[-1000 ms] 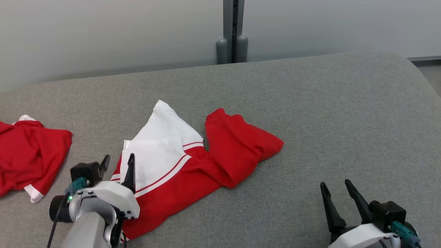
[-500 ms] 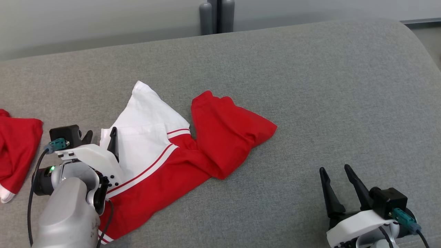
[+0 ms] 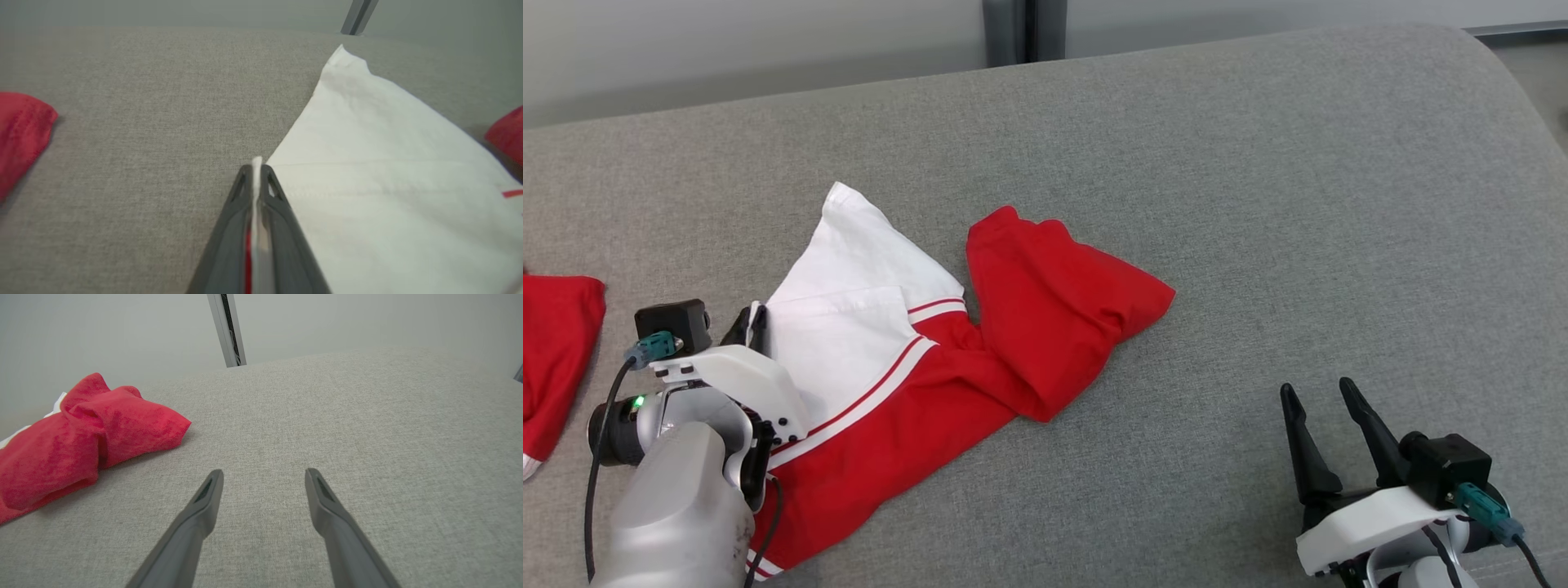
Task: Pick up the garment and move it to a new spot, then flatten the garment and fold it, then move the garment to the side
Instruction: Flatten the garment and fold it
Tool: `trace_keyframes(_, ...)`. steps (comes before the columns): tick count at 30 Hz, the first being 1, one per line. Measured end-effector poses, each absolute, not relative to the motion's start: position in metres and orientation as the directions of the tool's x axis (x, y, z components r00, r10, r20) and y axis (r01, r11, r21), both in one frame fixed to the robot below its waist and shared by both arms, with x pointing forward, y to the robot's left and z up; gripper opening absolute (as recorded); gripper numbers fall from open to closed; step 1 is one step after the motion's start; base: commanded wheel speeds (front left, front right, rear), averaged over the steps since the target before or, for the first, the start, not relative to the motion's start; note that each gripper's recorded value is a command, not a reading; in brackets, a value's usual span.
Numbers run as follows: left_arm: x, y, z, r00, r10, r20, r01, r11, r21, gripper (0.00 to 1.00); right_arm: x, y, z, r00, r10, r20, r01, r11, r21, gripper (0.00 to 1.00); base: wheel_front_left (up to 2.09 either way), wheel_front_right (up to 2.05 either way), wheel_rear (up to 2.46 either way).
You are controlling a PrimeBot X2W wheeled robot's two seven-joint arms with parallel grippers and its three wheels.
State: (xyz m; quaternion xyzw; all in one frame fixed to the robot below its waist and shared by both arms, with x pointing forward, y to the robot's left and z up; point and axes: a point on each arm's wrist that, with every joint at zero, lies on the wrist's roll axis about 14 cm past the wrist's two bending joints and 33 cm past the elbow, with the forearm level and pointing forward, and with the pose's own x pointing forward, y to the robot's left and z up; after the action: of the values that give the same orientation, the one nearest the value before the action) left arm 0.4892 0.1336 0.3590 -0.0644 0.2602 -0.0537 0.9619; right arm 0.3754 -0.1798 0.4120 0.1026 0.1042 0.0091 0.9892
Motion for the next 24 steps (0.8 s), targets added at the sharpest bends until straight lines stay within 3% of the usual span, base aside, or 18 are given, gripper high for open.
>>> trace_keyframes(1,0.49,0.134,0.36,0.864,-0.136,-0.485,0.072,0.986,-0.148,0.0,0.376,-0.18,0.412,0.978,0.039,-0.205,0.004,0.979,0.205,1.0,0.0,0.0,0.0)
trace_keyframes(7,0.497,0.128,0.381,0.901,-0.155,-0.406,0.103,0.984,-0.146,0.0,0.376,-0.18,0.415,0.98,0.039,-0.197,0.003,0.978,0.208,1.0,0.0,0.0,0.0)
trace_keyframes(13,0.498,0.101,0.45,0.956,-0.232,-0.179,0.205,0.966,-0.157,0.0,0.365,-0.175,0.425,0.985,0.048,-0.168,-0.01,0.975,0.221,1.0,0.0,0.0,0.0)
trace_keyframes(17,0.468,0.081,0.471,0.944,-0.313,-0.102,0.302,0.947,-0.115,0.0,0.361,-0.169,0.438,0.989,0.067,-0.13,-0.037,0.974,0.225,1.0,0.0,0.0,0.0)
trace_keyframes(24,0.395,0.068,0.451,0.92,-0.368,-0.136,0.351,0.927,-0.133,0.0,0.351,-0.156,0.448,0.99,0.105,-0.095,-0.081,0.97,0.228,1.0,0.0,0.0,0.0)
